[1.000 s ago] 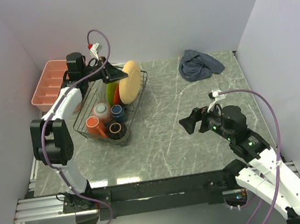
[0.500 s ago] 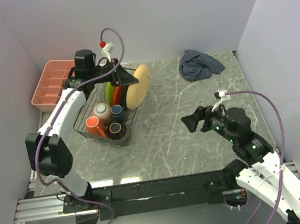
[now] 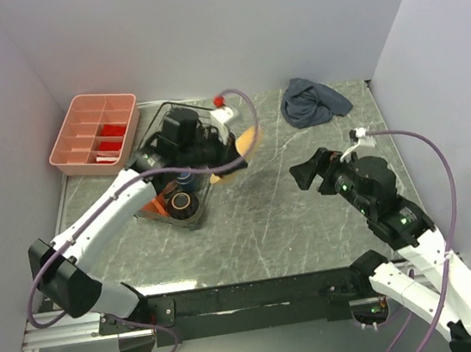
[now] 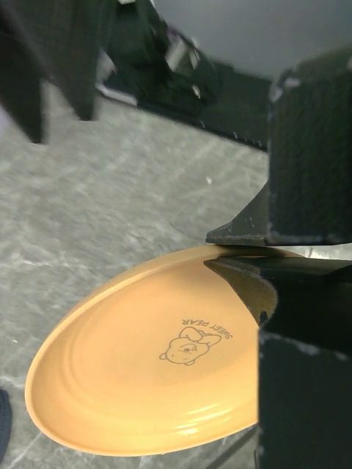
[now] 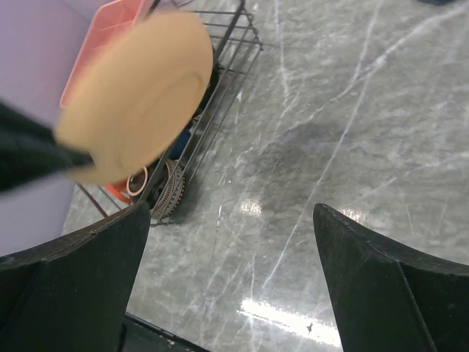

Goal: Unload the mixed dishes from the dish rack
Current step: Place the plate at the center of the board.

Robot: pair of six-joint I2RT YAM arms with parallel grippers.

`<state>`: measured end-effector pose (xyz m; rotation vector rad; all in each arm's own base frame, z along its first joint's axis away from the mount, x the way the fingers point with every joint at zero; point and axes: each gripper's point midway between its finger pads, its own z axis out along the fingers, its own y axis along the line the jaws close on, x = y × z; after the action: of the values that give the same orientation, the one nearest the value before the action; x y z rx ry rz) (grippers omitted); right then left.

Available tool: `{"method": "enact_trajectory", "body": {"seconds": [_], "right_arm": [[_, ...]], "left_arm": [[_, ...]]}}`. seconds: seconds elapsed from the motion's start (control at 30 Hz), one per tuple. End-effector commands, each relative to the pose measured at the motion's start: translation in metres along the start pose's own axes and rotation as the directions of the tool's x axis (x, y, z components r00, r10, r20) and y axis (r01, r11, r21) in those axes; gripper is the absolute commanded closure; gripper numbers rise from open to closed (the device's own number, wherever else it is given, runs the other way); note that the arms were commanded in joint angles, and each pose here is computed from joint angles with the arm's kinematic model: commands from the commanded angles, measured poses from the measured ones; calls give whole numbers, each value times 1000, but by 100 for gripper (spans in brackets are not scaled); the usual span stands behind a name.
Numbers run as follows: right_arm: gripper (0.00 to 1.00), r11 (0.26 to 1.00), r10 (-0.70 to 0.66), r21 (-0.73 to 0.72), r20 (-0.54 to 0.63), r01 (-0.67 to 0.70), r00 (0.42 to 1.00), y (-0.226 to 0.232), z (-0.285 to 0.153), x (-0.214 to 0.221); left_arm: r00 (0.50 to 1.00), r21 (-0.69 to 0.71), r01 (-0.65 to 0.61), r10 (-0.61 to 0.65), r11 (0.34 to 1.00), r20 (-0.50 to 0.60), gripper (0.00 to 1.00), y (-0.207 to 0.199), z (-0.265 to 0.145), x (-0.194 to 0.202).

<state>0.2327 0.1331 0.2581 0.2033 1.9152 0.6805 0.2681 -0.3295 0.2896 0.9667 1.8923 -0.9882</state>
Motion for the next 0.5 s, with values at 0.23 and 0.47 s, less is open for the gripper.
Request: {"method": "enact_trajectory", "body": {"seconds": [0.23, 0.47], "right_arm": [[0, 991, 43, 130, -22, -40, 999, 5, -6, -33], [0, 981, 37, 194, -117, -13, 992, -9, 9, -14]], "left_arm": [[869, -196, -495, 486, 847, -93, 99, -30, 38, 32], [780, -202, -625, 613, 754, -126, 99, -58, 64, 48]]}}
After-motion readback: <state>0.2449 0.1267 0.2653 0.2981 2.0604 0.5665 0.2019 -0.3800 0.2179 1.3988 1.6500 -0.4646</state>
